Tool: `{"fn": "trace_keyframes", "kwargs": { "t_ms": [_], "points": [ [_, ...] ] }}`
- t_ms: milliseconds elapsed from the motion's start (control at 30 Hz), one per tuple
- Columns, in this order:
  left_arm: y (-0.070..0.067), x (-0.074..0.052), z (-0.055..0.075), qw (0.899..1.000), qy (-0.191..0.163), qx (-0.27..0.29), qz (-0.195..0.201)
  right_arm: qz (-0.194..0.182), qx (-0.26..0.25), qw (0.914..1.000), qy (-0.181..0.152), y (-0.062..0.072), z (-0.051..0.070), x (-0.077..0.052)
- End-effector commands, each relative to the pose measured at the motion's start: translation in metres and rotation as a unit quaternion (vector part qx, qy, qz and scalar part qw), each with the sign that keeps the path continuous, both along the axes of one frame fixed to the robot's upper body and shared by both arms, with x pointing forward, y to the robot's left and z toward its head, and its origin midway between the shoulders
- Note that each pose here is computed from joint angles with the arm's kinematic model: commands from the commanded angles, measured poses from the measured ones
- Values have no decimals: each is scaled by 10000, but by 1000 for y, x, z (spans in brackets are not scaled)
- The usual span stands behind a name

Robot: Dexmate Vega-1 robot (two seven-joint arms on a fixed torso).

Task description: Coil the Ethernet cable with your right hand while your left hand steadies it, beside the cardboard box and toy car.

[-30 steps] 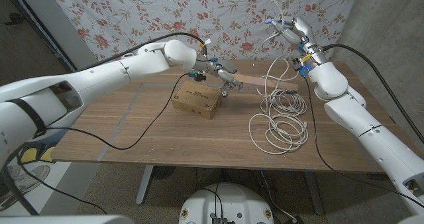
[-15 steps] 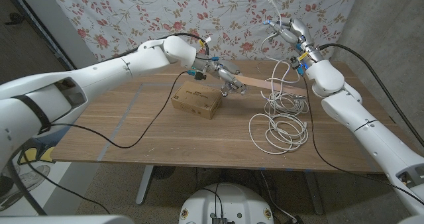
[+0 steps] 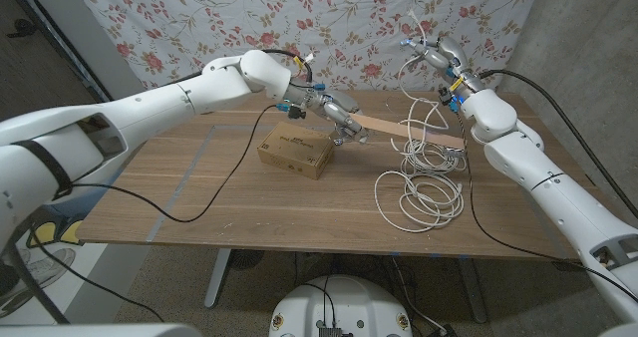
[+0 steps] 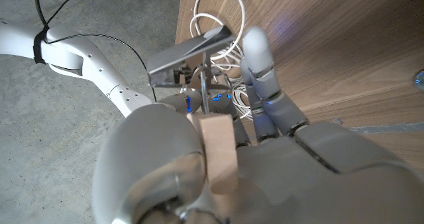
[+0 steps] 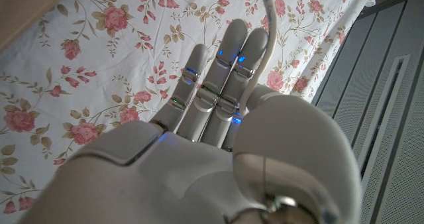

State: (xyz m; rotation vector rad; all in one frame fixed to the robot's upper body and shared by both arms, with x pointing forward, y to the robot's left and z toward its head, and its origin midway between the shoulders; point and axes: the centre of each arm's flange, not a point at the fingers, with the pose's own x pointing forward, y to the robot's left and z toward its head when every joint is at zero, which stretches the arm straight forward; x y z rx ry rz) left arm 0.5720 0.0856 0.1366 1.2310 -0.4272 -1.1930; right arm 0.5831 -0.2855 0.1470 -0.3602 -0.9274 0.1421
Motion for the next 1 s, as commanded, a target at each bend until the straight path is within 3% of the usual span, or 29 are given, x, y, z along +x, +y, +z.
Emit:
{"fn": "trace_keyframes", "kwargs": {
  "t_ms": [33, 467, 767, 1000],
  "points": [
    [24, -8, 8, 9978, 236, -533, -323, -232, 293, 9968, 707, -29, -18, 34],
    [58, -12, 15, 9917, 387, -1118, -513, -526, 485, 9907, 1156, -55, -41, 49],
    [69, -11, 21, 9850, 458, -1532, -644, -505, 545, 9893, 1256, -54, -49, 56],
    [80, -6, 25, 9720, 334, -2252, -583, -484, 525, 9890, 1293, -48, -50, 61]
  ]
}}
